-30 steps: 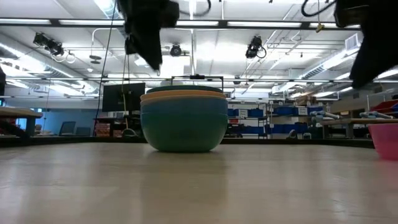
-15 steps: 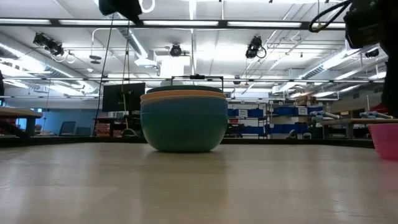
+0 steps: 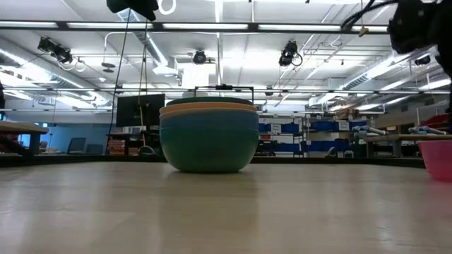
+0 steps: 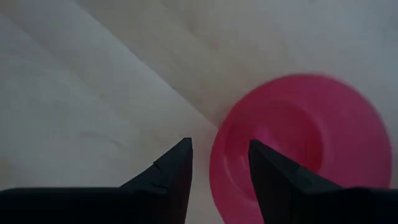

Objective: Nest bowls inside each other
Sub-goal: Stack the red bowl on top of the green bowl

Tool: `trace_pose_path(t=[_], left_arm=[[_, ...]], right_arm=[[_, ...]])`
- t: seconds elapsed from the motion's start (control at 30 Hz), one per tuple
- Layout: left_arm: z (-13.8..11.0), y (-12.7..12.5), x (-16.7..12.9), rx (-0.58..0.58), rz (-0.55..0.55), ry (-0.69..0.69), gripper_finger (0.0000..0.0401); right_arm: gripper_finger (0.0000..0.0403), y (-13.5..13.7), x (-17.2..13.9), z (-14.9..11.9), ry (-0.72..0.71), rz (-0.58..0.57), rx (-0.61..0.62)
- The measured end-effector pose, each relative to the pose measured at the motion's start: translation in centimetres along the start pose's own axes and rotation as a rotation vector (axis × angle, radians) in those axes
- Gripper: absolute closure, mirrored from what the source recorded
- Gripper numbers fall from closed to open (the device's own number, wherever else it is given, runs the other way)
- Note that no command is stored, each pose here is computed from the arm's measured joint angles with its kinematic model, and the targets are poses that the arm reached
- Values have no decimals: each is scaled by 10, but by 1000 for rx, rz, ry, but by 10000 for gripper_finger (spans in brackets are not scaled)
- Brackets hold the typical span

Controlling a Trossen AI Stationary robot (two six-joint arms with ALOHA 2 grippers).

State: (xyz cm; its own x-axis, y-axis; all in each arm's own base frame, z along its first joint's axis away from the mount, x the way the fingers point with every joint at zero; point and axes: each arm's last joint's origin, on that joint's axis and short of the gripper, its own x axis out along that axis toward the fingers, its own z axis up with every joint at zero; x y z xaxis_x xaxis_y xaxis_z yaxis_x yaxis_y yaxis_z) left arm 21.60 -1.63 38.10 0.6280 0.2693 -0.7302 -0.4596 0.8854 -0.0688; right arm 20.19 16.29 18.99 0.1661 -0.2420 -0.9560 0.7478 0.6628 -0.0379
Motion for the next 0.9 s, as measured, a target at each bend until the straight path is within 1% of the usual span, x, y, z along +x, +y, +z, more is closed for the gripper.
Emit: trace_pose_path(t=[0.17, 0.27, 0.37, 0.47, 0.5, 0.57, 0.67, 0.77, 0.9], left_arm=[[0, 0, 0, 0, 1, 0, 249], [0, 0, 0, 0, 1, 0, 249], [0, 0, 0, 2, 2, 1, 249], [-2, 1, 0, 11, 16, 16, 249], [-3, 2, 0, 17, 32, 28, 249], [-7, 5, 0, 31, 67, 55, 249], [-12, 9, -1, 36, 119, 97, 249], [-15, 11, -6, 37, 126, 109, 249], [-19, 14, -12, 45, 139, 113, 249]], right_arm=[[260, 6, 16, -5, 12, -70, -4], [274, 7, 23, -6, 13, -108, -11], [311, 7, 27, -6, 15, -132, -32], [372, 7, 27, -6, 13, -132, -48], [387, 7, 27, -6, 11, -133, -54], [394, 6, 25, -5, 8, -136, -58], [399, 2, 24, -4, 2, -174, -66], [401, -7, 17, 7, -65, -197, -63], [402, -18, 4, 40, -185, -157, -67]])
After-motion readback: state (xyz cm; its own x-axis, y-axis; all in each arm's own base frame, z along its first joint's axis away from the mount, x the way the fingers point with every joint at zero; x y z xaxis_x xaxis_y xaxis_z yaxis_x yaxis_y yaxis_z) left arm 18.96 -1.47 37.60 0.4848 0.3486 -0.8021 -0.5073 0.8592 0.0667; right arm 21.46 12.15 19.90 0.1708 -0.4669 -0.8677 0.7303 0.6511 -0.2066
